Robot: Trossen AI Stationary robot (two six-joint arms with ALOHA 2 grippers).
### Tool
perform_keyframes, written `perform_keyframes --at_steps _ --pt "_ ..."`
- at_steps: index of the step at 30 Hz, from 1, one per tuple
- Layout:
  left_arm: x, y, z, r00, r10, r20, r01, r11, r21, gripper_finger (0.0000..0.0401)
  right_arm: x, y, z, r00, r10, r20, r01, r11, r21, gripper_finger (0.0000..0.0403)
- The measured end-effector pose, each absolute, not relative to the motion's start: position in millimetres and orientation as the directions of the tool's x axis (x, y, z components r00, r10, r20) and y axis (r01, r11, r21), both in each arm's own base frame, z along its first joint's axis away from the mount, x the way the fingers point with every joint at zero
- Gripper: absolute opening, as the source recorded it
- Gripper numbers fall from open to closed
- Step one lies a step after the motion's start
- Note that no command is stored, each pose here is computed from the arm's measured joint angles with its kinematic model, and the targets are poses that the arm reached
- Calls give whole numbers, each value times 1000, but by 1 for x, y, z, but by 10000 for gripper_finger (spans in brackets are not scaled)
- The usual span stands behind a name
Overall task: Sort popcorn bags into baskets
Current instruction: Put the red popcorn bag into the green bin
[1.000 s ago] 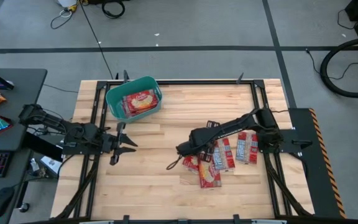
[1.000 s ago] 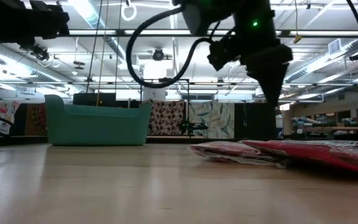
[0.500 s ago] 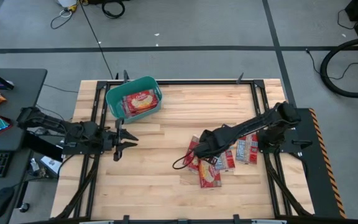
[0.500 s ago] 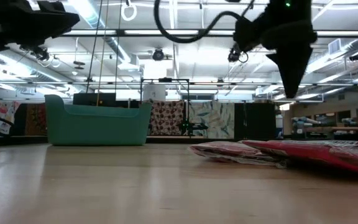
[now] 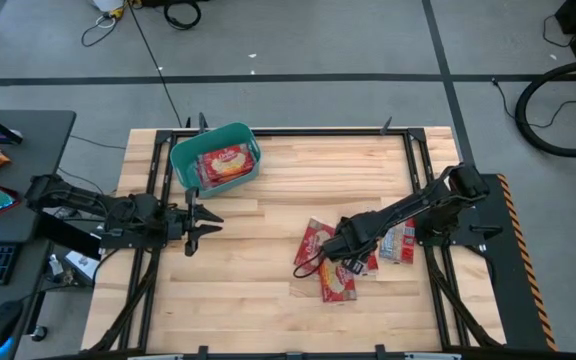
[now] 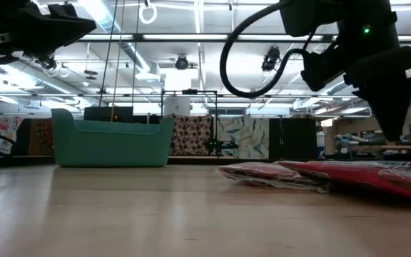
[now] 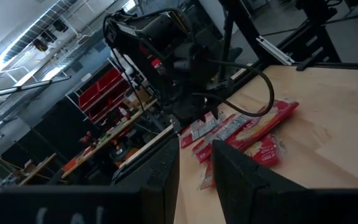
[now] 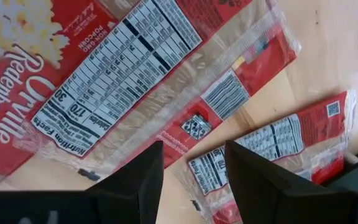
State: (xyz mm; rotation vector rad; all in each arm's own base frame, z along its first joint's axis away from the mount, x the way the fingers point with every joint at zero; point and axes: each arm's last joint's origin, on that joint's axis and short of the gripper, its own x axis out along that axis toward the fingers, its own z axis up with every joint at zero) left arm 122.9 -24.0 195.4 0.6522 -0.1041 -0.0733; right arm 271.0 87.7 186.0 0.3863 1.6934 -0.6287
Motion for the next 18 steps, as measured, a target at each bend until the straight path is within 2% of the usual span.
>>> perform_keyframes --at_steps 6,18 --pt "123 -24 195 992 -101 74 35 792 609 98 273 96 188 -197 -28 -980 552 823 -135 174" --pt "123 -24 196 992 -101 80 32 793 608 98 272 103 188 -181 -42 -983 544 828 -136 174"
